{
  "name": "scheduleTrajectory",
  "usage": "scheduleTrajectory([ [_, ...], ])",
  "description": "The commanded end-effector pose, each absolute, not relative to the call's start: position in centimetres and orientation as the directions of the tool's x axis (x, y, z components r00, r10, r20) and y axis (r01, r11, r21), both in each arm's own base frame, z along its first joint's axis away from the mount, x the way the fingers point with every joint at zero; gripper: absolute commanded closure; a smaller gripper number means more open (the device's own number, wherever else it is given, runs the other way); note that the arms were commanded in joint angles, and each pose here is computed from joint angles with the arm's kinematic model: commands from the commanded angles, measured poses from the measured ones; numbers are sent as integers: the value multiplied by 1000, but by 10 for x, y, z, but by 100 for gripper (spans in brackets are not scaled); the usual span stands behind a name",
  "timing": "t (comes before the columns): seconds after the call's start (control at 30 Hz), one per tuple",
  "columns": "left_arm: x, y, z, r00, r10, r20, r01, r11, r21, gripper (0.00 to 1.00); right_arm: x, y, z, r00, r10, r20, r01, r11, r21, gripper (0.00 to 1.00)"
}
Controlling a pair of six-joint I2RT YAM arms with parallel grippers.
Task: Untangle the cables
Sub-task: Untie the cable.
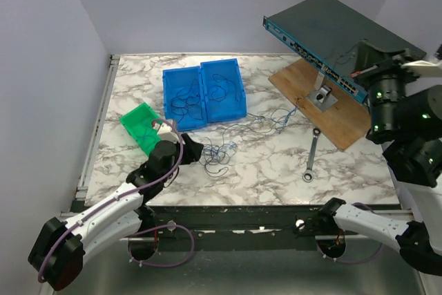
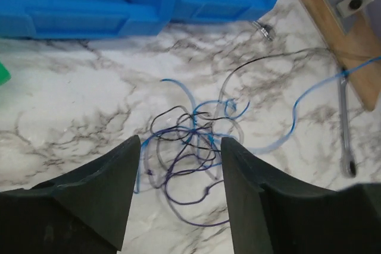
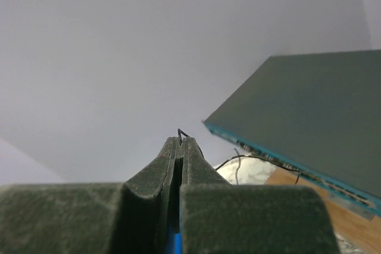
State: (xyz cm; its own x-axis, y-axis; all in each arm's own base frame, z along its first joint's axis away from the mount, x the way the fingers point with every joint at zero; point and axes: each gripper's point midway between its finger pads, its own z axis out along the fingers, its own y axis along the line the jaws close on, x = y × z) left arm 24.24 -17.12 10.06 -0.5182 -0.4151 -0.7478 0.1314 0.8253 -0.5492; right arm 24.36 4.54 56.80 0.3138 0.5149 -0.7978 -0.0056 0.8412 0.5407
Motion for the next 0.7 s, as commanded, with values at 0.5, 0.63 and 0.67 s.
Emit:
scheduleTrajectory([
  [0.5, 271, -271, 211, -270, -156, -950, 706, 639, -305, 25, 278, 154, 527, 23, 517, -855, -289, 823, 490, 99],
  [0.63, 283, -291, 220, -209, -142, -968, 766, 591, -252, 29, 274, 158, 536, 19, 528, -849, -324, 807, 494, 99],
  [0.67, 284, -297, 219, -202, -136, -970, 779, 579, -243, 29, 274, 158, 538, 20, 530, -848, -328, 805, 495, 99],
])
